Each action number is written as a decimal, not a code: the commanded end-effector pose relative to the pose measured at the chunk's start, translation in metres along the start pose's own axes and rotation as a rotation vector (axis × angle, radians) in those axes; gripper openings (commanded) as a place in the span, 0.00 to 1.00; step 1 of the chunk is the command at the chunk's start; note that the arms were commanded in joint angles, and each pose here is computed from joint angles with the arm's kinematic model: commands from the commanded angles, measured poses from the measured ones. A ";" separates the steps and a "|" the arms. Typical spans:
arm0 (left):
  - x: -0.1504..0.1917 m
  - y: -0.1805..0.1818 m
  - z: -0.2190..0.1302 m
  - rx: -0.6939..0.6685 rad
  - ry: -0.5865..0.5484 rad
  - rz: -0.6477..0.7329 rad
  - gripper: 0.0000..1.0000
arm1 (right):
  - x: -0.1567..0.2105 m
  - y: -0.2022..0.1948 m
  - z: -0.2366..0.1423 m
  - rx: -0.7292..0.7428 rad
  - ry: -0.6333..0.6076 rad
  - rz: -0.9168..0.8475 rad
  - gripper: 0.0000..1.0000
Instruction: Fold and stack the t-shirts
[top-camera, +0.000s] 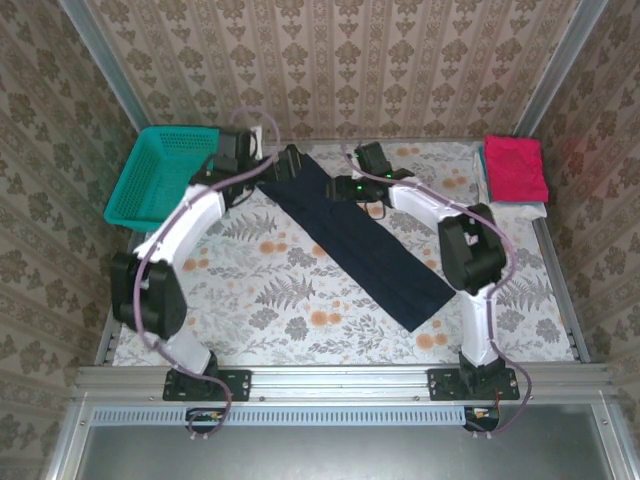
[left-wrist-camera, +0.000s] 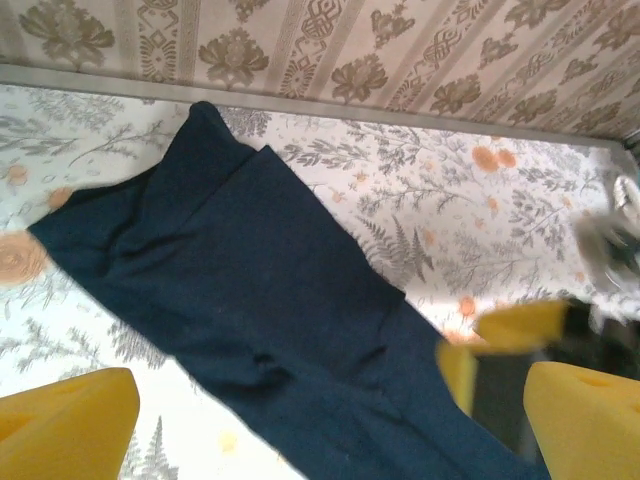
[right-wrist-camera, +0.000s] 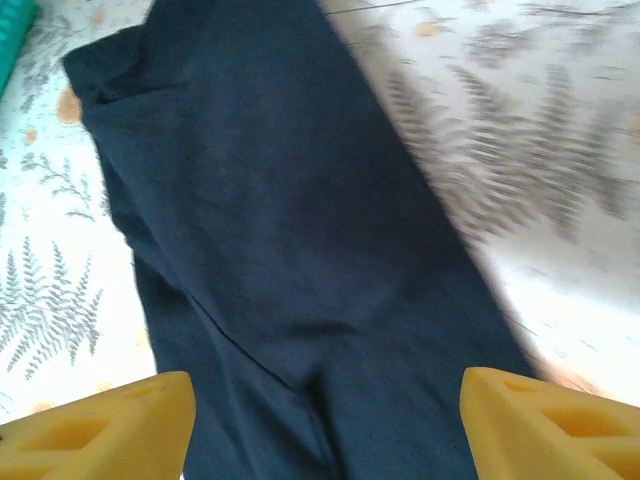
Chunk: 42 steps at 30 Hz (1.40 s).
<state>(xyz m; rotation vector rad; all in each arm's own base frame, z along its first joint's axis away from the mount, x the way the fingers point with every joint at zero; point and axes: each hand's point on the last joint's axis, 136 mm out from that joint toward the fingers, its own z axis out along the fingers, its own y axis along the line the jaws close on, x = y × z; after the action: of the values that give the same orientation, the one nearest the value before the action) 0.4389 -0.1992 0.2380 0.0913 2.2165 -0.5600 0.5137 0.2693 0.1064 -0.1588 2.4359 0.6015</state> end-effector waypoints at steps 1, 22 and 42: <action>0.033 0.025 -0.014 -0.187 -0.055 0.035 1.00 | 0.003 0.042 0.034 -0.146 0.047 0.039 0.71; 0.145 -0.124 -0.009 0.353 -0.059 0.581 1.00 | 0.015 -0.096 0.069 0.224 0.131 0.318 0.68; 0.296 -0.268 0.046 1.023 0.232 1.073 0.90 | 0.003 -0.219 -0.014 0.353 0.049 0.495 0.68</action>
<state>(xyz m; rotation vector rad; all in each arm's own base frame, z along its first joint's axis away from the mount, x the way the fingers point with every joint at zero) 0.2382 -0.4962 0.1165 1.5670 1.5629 -0.9201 0.5779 0.0830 0.0400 0.5588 2.5282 0.4225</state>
